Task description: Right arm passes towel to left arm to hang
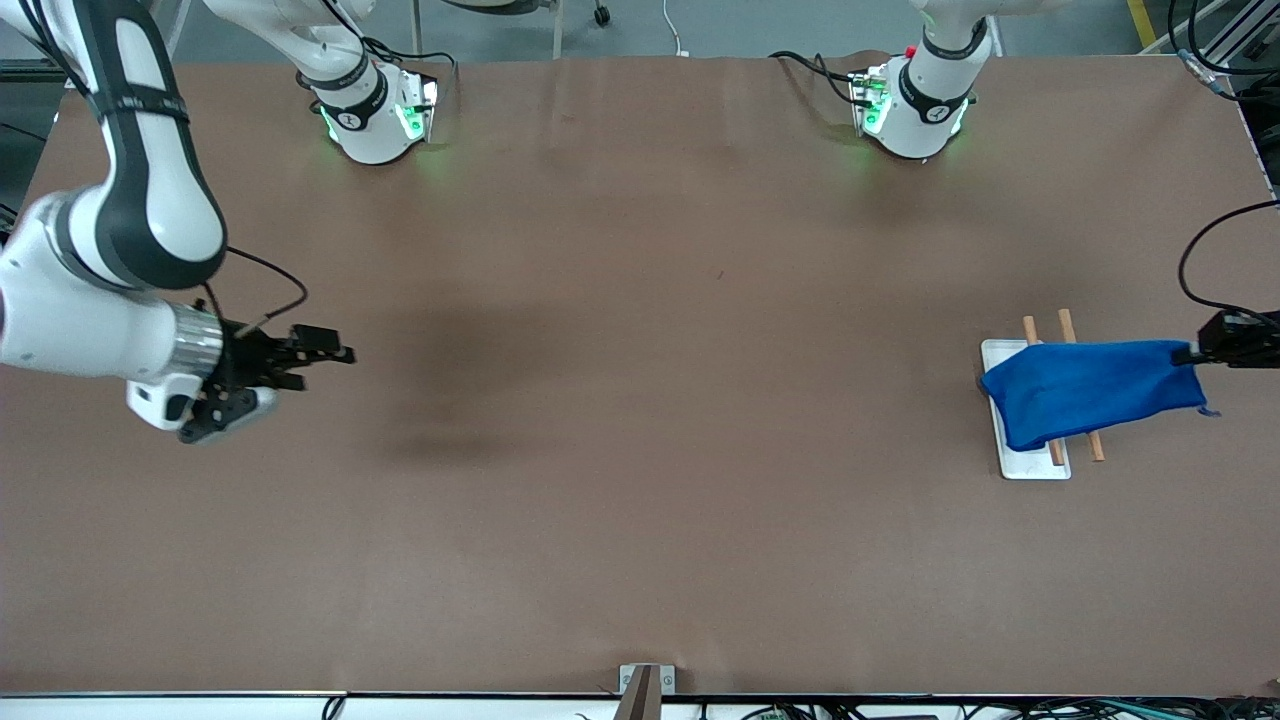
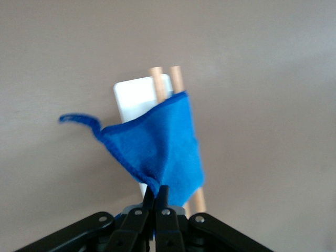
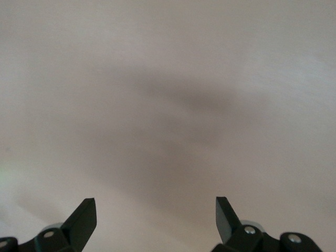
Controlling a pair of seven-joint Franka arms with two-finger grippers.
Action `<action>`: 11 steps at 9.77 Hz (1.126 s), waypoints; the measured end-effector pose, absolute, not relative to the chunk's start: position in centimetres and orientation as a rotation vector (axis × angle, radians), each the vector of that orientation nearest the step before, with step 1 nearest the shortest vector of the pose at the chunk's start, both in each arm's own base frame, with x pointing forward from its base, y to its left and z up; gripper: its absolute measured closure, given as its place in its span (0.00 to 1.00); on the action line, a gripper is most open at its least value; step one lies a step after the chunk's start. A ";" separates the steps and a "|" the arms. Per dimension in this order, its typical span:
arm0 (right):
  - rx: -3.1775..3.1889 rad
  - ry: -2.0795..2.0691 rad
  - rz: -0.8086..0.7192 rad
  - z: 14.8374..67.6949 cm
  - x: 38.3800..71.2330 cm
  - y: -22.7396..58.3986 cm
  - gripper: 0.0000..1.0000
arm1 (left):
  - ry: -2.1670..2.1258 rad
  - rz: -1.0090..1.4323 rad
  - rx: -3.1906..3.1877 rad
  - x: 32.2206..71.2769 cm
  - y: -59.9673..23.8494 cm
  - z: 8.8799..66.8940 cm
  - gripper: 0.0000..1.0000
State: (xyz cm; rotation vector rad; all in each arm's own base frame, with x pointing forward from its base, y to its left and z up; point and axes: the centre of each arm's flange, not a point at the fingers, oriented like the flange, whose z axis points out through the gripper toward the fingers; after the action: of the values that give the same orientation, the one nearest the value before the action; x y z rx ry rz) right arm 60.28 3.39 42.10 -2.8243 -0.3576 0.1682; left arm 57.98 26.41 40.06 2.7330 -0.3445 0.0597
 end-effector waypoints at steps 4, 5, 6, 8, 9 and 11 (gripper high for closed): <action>-3.128 0.102 0.031 51.2 58.1 0.2 0.00 | -0.316 0.028 2.780 58.3 28.1 36.8 0.89; -3.160 0.161 -0.006 53.6 57.4 -0.9 0.00 | -0.312 0.036 2.793 58.5 28.3 36.6 0.76; -3.162 0.223 -0.038 56.1 56.9 -3.1 0.00 | -0.296 0.084 2.837 59.1 28.7 36.8 0.62; -3.159 0.291 -0.030 60.6 55.6 -7.0 0.00 | -0.167 0.191 2.922 60.5 28.8 38.1 0.32; -3.163 0.281 -0.026 62.8 55.0 -7.8 0.00 | -0.147 0.195 2.935 61.2 27.5 39.0 0.19; -3.166 0.277 -0.045 65.6 54.3 -8.4 0.00 | -0.199 0.229 2.968 62.6 22.9 42.1 0.00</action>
State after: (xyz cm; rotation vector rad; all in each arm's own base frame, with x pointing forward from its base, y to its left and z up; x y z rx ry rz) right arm 54.32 -8.43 65.60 -3.1658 0.2767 -0.0455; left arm 62.56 22.93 42.11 2.9679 -0.1995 0.2288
